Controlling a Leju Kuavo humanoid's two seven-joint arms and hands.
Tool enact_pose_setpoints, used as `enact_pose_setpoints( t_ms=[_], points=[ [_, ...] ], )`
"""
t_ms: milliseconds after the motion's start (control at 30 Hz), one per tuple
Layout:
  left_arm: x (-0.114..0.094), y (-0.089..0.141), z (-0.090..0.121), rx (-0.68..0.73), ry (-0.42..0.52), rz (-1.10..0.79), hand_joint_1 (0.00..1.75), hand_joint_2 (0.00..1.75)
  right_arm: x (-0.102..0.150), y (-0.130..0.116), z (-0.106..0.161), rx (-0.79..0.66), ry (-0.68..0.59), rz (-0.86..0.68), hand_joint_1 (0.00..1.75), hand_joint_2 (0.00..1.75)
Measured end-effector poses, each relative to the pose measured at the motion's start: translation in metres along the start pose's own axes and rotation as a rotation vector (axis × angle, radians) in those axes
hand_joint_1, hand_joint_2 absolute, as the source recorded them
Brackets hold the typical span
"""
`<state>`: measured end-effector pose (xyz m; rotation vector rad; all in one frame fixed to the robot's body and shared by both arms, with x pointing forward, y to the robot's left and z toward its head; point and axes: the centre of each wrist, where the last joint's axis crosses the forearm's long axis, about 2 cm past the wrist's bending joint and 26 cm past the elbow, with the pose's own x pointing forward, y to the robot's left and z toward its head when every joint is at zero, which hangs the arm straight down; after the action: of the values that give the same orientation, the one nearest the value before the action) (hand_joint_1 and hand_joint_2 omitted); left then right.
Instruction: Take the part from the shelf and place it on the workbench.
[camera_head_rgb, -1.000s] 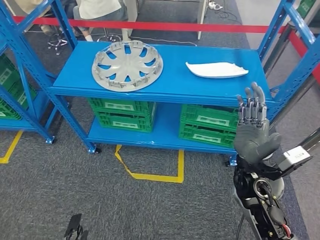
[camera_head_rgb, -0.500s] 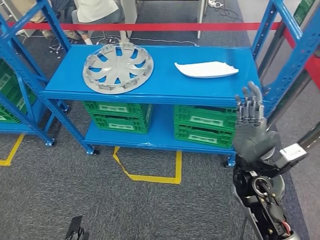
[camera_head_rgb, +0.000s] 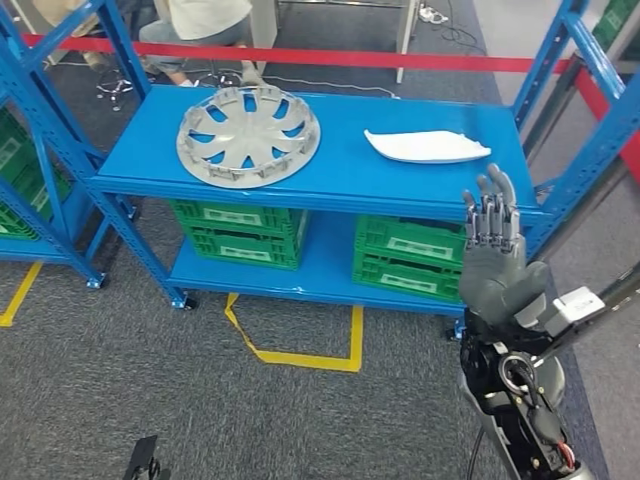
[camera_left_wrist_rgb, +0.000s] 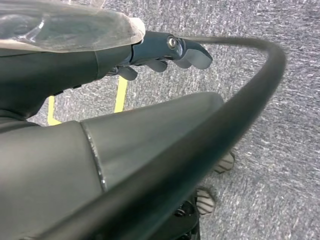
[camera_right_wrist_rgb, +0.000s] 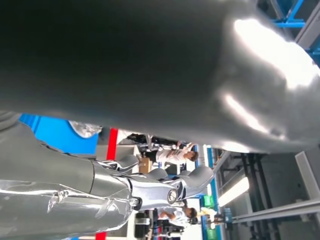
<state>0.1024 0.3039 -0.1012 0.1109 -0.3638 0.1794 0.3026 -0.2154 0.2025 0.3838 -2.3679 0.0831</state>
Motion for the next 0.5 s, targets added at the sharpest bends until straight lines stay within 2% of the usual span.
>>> enact_pose_setpoints(
  t_ms=[500],
  points=[
    [0.0004,-0.0018,0.0001,-0.003,0.0,-0.001,0.0,0.0,-0.0002,-0.0001,0.0013,-0.004,0.003,0.002,0.0,0.0]
  ],
)
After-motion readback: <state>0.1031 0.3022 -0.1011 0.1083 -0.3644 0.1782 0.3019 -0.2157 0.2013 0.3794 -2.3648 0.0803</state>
